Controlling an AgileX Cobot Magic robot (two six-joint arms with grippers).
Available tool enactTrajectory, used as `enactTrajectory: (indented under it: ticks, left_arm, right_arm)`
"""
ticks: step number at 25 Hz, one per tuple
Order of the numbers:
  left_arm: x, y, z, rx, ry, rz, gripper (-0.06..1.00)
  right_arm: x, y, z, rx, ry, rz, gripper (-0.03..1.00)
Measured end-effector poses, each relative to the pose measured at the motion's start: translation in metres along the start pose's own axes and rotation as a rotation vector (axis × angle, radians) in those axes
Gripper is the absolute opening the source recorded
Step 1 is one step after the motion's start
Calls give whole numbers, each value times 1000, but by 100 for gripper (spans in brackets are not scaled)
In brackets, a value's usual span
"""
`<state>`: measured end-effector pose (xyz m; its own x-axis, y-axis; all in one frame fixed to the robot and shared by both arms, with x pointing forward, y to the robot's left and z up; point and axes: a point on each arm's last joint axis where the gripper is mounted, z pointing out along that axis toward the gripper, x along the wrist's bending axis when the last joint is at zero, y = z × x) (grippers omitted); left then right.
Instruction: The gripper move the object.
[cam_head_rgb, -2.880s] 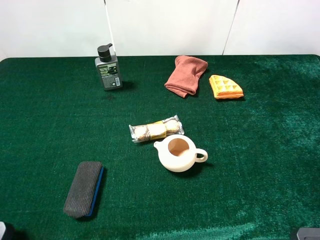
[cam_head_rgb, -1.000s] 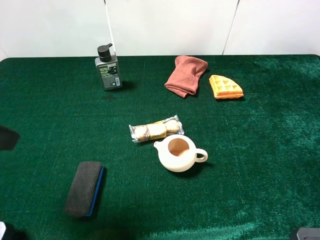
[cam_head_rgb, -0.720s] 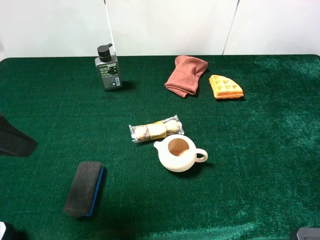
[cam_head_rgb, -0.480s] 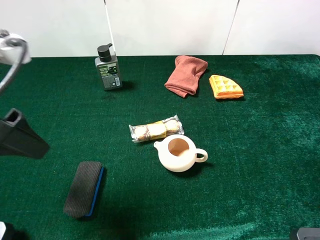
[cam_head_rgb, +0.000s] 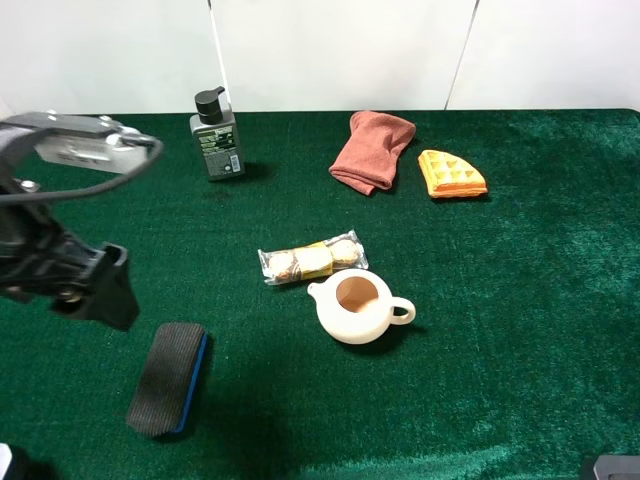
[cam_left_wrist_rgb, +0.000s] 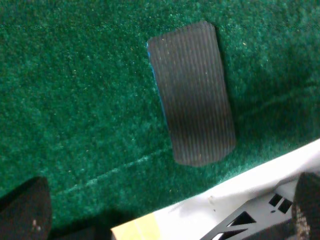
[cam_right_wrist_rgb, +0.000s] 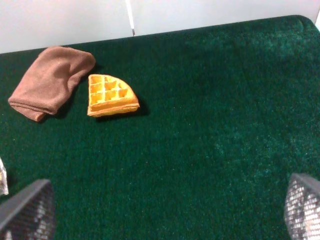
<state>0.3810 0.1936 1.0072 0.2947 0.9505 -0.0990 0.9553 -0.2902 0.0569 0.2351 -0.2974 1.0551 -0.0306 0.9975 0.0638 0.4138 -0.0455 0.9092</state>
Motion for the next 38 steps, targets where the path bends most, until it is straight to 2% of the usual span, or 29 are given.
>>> enactTrajectory:
  ticks: [10, 18, 38]
  left_arm:
    - [-19, 22, 48, 95, 57, -57, 97]
    - [-32, 31, 78, 107, 75, -98, 97]
    - [-38, 46, 133, 119, 81, -185, 97]
  right_arm:
    - [0, 0, 0, 0, 0, 0, 70]
    - [0, 0, 0, 0, 0, 0, 70]
    - [0, 0, 0, 0, 0, 0, 70]
